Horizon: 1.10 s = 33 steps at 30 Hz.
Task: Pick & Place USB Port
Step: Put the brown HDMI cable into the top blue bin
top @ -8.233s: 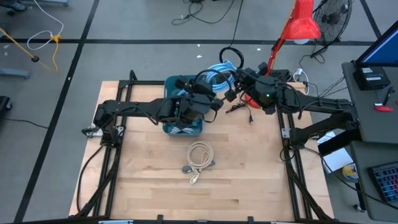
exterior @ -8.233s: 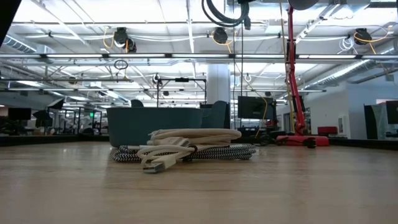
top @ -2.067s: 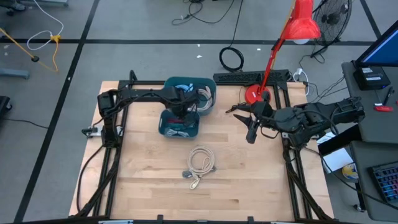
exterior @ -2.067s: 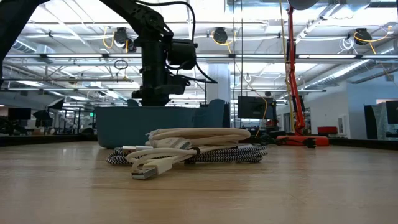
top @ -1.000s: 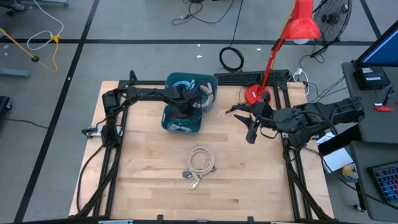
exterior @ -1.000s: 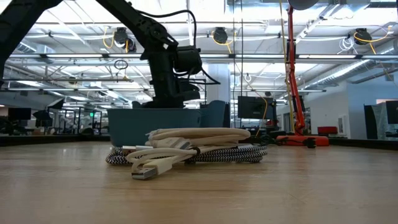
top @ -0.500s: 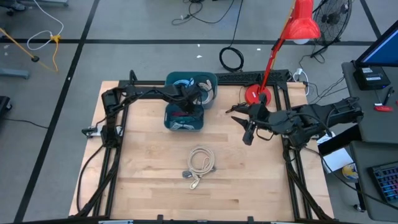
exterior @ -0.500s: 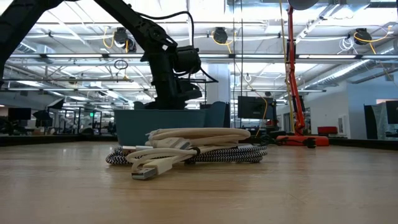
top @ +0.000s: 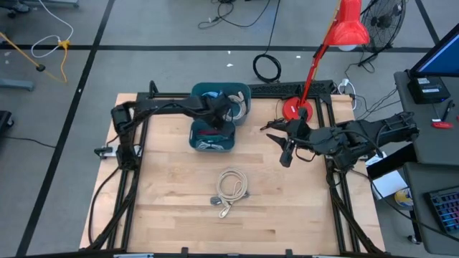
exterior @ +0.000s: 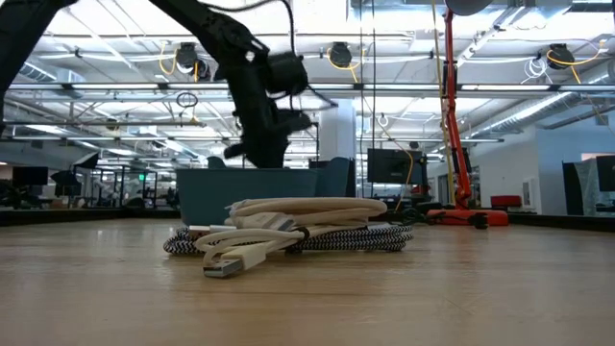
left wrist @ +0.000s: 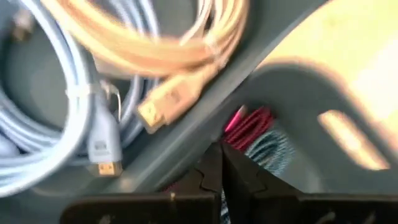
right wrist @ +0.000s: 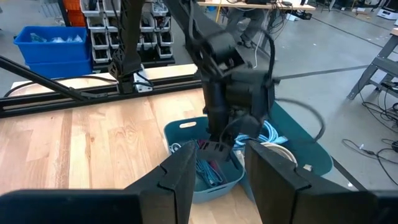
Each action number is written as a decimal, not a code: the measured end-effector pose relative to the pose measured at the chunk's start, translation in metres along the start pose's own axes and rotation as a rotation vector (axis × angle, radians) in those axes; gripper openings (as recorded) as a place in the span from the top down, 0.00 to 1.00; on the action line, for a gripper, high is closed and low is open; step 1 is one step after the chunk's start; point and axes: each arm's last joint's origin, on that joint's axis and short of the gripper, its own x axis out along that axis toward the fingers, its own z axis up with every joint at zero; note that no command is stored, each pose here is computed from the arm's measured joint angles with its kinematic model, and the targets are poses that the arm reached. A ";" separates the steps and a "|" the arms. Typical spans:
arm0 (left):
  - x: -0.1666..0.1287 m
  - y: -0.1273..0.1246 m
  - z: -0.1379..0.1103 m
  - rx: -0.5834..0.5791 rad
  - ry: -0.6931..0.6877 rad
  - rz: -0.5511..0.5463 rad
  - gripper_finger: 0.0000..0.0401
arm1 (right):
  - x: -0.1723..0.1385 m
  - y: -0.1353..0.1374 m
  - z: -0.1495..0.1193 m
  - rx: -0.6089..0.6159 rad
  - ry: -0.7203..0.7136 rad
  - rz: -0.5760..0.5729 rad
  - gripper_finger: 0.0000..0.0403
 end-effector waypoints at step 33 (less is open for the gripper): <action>-0.130 -0.188 -0.185 0.177 -0.119 -0.164 0.59 | 0.000 -0.003 -0.023 0.181 0.193 -0.070 0.68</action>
